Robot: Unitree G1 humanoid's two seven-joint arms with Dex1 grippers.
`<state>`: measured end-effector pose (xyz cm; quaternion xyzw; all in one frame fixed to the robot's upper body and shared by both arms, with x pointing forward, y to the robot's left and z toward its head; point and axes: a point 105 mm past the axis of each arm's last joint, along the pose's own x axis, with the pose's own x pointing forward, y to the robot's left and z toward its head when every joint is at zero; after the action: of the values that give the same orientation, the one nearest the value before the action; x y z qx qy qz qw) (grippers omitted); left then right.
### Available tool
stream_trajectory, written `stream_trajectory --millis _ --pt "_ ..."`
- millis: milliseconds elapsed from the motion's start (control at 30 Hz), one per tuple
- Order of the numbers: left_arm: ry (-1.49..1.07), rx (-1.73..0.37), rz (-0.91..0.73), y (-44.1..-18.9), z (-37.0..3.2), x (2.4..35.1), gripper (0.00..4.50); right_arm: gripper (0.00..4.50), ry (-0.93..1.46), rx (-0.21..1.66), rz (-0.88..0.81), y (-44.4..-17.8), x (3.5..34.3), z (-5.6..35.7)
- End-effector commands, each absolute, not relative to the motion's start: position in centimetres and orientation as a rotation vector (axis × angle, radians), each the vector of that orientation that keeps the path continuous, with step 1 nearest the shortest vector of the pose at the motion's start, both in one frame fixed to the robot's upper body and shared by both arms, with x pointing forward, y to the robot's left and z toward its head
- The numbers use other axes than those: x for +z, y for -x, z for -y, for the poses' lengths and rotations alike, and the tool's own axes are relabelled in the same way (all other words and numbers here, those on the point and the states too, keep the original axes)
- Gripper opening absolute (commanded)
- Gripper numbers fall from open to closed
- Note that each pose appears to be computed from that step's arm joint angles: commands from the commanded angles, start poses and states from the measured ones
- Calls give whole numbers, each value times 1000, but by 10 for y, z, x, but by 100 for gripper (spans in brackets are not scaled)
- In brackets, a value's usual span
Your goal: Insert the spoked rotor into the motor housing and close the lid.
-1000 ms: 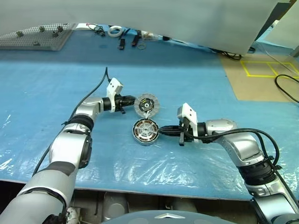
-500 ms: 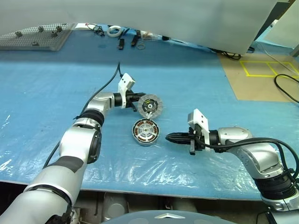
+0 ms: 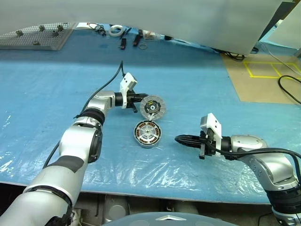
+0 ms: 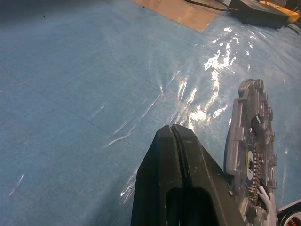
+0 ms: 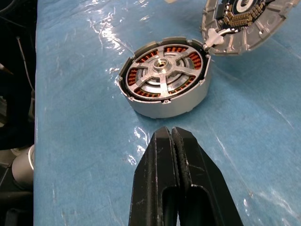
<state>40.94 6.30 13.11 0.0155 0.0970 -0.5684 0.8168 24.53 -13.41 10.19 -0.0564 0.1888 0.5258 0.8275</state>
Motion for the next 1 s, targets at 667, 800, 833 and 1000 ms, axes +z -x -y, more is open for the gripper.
stream_trajectory --millis 667,800,833,1000 --pt "-106 -1407 -92 -397 -53 163 2 0 63 908 -234 -250 125 149" --pt "-106 -1443 -86 -393 -48 163 2 0 60 925 -241 -244 125 144" --pt "-106 -1448 -85 -393 -47 163 2 0 61 928 -244 -244 124 144" --pt "-120 -1502 -86 -387 -45 163 2 0 67 930 -244 -244 128 143"
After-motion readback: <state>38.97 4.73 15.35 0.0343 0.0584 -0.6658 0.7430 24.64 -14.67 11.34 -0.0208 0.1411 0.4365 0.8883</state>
